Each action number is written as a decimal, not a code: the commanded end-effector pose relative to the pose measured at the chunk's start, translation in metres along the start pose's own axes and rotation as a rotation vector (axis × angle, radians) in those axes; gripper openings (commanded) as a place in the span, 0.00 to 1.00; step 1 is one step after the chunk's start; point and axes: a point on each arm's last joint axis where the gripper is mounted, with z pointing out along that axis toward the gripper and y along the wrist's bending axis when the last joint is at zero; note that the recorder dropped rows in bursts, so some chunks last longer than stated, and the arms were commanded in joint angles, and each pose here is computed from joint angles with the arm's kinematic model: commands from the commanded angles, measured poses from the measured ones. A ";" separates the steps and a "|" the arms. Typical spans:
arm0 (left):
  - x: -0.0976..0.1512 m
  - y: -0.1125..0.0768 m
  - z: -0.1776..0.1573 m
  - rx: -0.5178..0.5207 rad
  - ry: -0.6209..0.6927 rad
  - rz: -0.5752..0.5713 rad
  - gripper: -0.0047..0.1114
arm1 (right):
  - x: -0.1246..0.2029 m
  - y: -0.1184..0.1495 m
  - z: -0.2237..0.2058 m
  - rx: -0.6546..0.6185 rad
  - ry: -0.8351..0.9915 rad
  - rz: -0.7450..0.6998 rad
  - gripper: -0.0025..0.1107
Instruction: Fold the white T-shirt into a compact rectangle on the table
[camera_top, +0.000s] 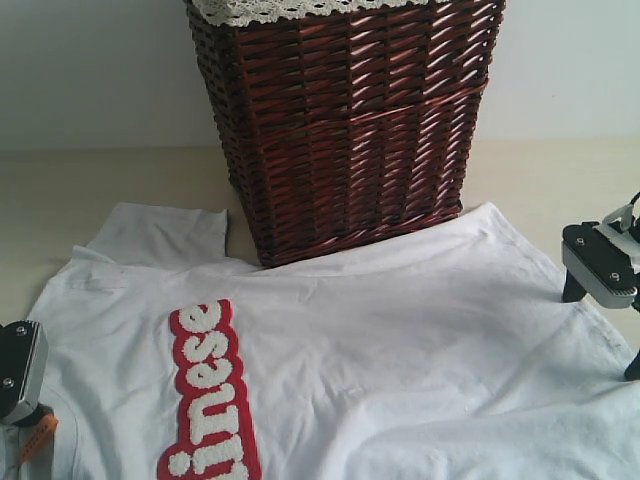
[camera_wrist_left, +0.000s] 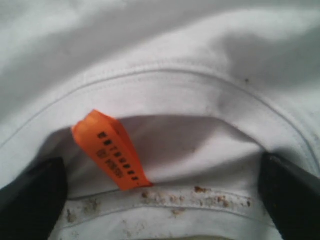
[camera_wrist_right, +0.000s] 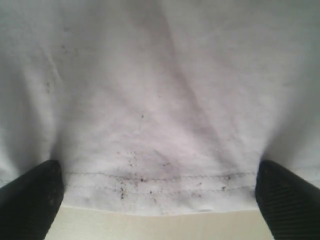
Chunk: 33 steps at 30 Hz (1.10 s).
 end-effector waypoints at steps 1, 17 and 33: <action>0.008 0.009 0.005 -0.105 0.067 0.033 0.94 | 0.006 0.004 0.009 -0.046 0.027 0.008 0.94; 0.008 0.009 0.005 -0.105 0.067 0.033 0.94 | 0.004 0.004 0.009 -0.052 0.013 0.221 0.94; 0.004 0.004 0.002 -0.074 0.031 -0.156 0.94 | 0.003 0.007 0.009 -0.088 0.005 0.281 0.94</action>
